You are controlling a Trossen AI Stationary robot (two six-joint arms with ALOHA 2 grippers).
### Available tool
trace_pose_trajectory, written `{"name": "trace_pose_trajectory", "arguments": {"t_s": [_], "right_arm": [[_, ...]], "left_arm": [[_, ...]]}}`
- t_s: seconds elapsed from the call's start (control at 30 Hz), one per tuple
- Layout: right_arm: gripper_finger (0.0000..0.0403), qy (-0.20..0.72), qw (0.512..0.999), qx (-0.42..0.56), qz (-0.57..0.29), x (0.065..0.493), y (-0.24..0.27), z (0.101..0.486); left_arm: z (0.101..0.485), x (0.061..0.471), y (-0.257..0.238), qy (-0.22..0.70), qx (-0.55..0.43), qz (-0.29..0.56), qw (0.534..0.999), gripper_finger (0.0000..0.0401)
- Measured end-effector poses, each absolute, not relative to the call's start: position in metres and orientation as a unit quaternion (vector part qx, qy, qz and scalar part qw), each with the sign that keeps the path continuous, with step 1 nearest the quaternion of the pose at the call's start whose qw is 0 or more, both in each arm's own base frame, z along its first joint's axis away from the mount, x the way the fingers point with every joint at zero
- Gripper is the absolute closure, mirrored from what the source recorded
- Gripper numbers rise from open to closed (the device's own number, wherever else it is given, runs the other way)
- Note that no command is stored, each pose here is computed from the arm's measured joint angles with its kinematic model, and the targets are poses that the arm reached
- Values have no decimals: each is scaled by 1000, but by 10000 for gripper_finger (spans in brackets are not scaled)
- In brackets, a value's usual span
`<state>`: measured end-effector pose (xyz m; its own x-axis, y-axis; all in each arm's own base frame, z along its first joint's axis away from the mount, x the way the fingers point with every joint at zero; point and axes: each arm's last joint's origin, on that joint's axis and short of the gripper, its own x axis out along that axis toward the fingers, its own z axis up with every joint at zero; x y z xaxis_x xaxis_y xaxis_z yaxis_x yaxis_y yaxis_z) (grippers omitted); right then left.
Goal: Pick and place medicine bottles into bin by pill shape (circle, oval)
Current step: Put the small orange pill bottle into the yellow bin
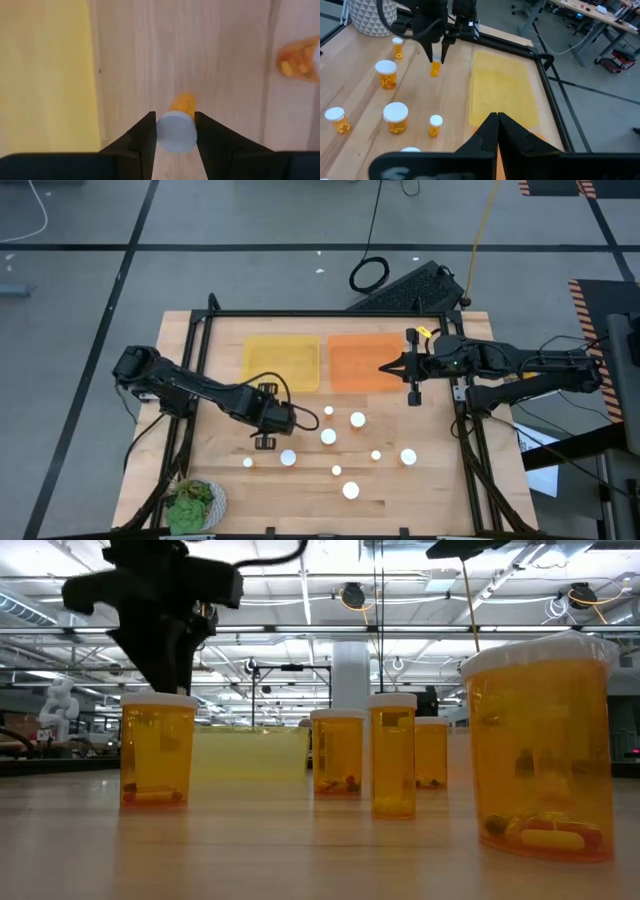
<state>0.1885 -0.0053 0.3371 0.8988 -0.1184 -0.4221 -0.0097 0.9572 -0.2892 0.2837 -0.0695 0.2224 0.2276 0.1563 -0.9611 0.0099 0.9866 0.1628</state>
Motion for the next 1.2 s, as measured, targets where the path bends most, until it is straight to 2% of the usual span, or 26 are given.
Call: {"name": "trace_pose_trajectory", "arguments": {"t_s": [0.37, 0.63, 1.2], "right_arm": [[403, 223, 964, -144, -28, 189, -5, 337], [403, 217, 965, -143, -29, 189, -5, 338], [403, 230, 964, -132, -30, 188, -5, 336]], "left_arm": [[263, 265, -60, 559, 77, 50, 824, 275], [288, 252, -29, 523, 91, 77, 844, 275], [293, 236, 72, 548, 49, 196, 811, 275]]}}
